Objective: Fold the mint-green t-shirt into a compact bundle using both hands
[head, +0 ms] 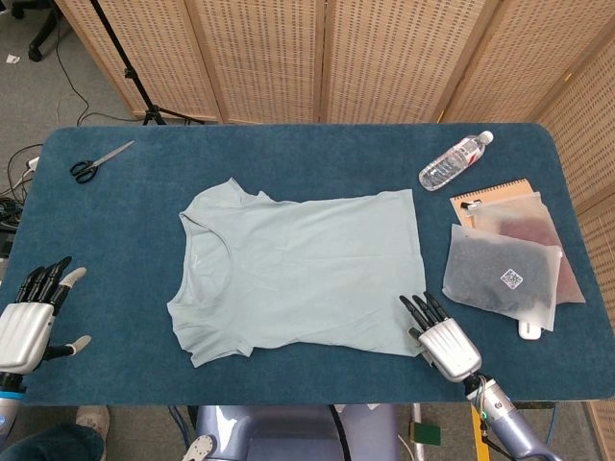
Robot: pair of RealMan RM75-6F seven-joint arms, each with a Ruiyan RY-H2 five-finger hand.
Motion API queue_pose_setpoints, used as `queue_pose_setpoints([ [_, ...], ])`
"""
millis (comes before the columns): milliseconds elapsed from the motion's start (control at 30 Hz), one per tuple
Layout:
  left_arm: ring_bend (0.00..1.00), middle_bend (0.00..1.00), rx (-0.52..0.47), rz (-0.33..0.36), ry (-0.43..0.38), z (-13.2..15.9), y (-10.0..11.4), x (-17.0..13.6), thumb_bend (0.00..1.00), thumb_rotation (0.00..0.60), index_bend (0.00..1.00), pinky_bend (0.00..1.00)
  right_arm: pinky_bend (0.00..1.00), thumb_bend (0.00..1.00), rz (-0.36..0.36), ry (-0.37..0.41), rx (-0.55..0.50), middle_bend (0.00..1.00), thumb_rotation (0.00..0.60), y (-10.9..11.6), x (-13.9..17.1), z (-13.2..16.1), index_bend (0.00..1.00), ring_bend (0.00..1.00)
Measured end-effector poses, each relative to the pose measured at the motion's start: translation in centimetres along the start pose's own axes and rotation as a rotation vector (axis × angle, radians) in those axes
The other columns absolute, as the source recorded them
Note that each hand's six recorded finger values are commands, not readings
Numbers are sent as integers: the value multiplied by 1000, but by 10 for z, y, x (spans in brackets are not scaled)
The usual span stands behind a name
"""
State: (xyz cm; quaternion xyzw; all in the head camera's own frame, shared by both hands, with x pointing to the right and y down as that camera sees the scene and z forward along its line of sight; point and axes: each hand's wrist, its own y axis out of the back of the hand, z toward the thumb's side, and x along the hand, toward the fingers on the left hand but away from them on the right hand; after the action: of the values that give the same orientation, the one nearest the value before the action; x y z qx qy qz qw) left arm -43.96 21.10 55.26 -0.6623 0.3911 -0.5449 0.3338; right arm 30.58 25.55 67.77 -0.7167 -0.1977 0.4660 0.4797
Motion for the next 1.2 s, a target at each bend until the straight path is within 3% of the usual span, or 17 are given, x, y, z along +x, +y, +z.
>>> queue_pose_setpoints([
  [333,0,0,54,16,-105,10,-10,3,90,600,25,0,0,466,-40,2,-52,0,600,1,-4,0,640,0],
  [533,0,0,80,-14,-246,17,-32,7,114,600,229,0,0,466,-52,6,-65,0,600,4,-2,0,644,0],
  [733,0,0,142,-66,-434,22,-67,8,145,600,420,0,0,466,-61,3,-74,0,600,8,-2,-1,644,0],
  [933,0,0,167,-78,-629,46,-97,7,180,600,469,0,0,466,-67,-3,-83,0,600,12,-2,-2,647,0],
  [1200,0,0,184,-15,-741,60,-107,15,180,600,557,0,0,466,-73,-8,-88,0,600,16,-2,-4,648,0],
])
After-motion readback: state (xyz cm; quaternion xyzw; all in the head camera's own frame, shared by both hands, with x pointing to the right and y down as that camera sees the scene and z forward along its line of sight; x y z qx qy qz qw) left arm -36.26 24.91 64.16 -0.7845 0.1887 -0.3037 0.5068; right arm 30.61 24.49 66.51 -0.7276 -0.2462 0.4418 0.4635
